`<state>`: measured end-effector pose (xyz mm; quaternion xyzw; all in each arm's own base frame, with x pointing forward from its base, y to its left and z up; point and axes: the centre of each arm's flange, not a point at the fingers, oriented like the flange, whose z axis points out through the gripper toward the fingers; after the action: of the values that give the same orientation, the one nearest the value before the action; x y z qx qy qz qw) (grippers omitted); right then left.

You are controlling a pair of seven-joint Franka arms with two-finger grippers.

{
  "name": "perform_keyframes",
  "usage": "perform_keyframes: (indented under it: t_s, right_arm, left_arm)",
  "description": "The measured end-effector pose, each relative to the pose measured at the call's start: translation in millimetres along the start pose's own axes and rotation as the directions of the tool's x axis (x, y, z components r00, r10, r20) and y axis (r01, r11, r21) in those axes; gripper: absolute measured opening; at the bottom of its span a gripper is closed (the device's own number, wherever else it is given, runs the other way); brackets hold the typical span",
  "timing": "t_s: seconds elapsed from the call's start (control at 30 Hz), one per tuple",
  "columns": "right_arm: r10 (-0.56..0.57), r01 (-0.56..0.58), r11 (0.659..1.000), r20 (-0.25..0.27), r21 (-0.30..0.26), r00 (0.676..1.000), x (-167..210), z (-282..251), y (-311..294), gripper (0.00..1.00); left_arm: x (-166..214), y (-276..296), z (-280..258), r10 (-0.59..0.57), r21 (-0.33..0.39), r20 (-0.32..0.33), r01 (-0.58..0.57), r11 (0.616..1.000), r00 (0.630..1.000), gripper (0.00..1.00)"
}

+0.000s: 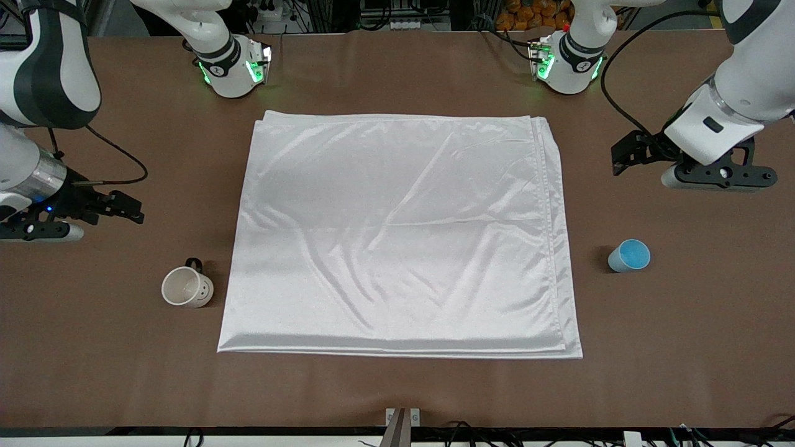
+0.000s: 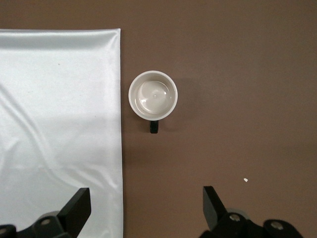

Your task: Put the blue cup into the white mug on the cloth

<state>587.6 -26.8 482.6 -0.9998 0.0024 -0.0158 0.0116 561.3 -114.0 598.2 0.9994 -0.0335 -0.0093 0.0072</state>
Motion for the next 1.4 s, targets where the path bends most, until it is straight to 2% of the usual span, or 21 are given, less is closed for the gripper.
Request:
perform_keyframes:
  t_s: [0.33, 0.77, 1.03, 1.4]
  right_arm:
    - [0.003, -0.003, 1.000, -0.018, -0.002, 1.000, -3, 24, 1, 1.00]
    - [0.009, -0.010, 1.000, -0.083, -0.008, 0.996, -19, 100, 4, 1.00]
    - [0.013, -0.013, 1.000, -0.069, -0.009, 0.998, -23, 134, 6, 1.00]
    - [0.017, -0.017, 1.000, -0.069, -0.011, 0.997, -19, 164, 8, 1.00]
  left_arm:
    - [16, -35, 40, -0.018, 0.003, 0.017, 0.017, 1.000, 1.000, 1.00]
    - [25, -62, 104, -0.016, 0.006, 0.010, 0.016, 1.000, 1.000, 1.00]
    - [25, -77, 146, -0.021, 0.009, -0.004, 0.021, 1.000, 1.000, 1.00]
    - [26, -101, 208, -0.039, 0.028, 0.008, 0.039, 0.999, 0.999, 1.00]
